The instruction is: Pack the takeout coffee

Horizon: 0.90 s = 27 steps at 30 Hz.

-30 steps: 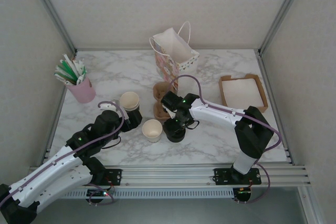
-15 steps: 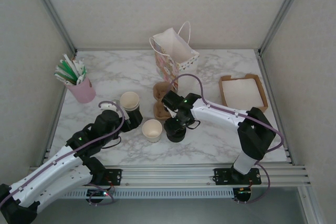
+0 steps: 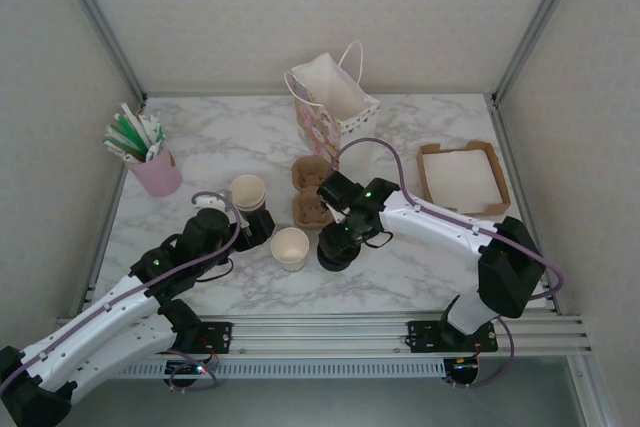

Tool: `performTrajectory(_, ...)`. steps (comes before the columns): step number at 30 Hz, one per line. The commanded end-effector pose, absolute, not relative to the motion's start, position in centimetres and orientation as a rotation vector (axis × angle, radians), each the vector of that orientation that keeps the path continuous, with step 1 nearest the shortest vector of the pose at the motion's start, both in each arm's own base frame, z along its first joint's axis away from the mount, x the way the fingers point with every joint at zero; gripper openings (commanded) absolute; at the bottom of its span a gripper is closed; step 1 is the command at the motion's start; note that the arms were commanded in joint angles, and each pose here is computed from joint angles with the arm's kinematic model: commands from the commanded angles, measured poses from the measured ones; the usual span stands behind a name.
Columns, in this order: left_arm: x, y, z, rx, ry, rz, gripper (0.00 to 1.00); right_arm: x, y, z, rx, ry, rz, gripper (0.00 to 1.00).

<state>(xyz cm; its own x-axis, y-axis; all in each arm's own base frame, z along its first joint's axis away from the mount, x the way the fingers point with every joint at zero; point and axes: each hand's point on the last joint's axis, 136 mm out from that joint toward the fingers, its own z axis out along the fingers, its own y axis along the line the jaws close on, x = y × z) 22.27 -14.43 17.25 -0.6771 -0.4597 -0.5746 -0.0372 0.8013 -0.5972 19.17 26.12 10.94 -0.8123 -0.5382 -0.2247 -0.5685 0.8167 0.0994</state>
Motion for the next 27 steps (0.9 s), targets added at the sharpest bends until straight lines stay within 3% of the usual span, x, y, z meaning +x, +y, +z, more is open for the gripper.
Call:
performTrajectory(1, 22.5, -14.2, 18.3, -0.386, 2.168, -0.764, 1.00, 19.1, 25.6, 13.3, -0.825, 2.792, 0.267, 0.72)
performTrajectory(14, 21.0, -11.7, 25.2, -0.447, 1.937, -0.875, 1.00, 18.0, 29.3, 19.0, -0.929, 2.733, 0.478, 0.72)
performTrajectory(17, 20.2, -13.1, 26.5, -0.306, 1.993, -0.897, 1.00, 17.8, 30.3, 19.3, -0.964, 2.734, 0.488, 0.72)
performTrajectory(27, 20.5, -11.1, 26.6, -0.302, 2.160, -0.673, 1.00, 17.1, 33.6, 18.8, -1.081, 2.762, 0.402, 0.72)
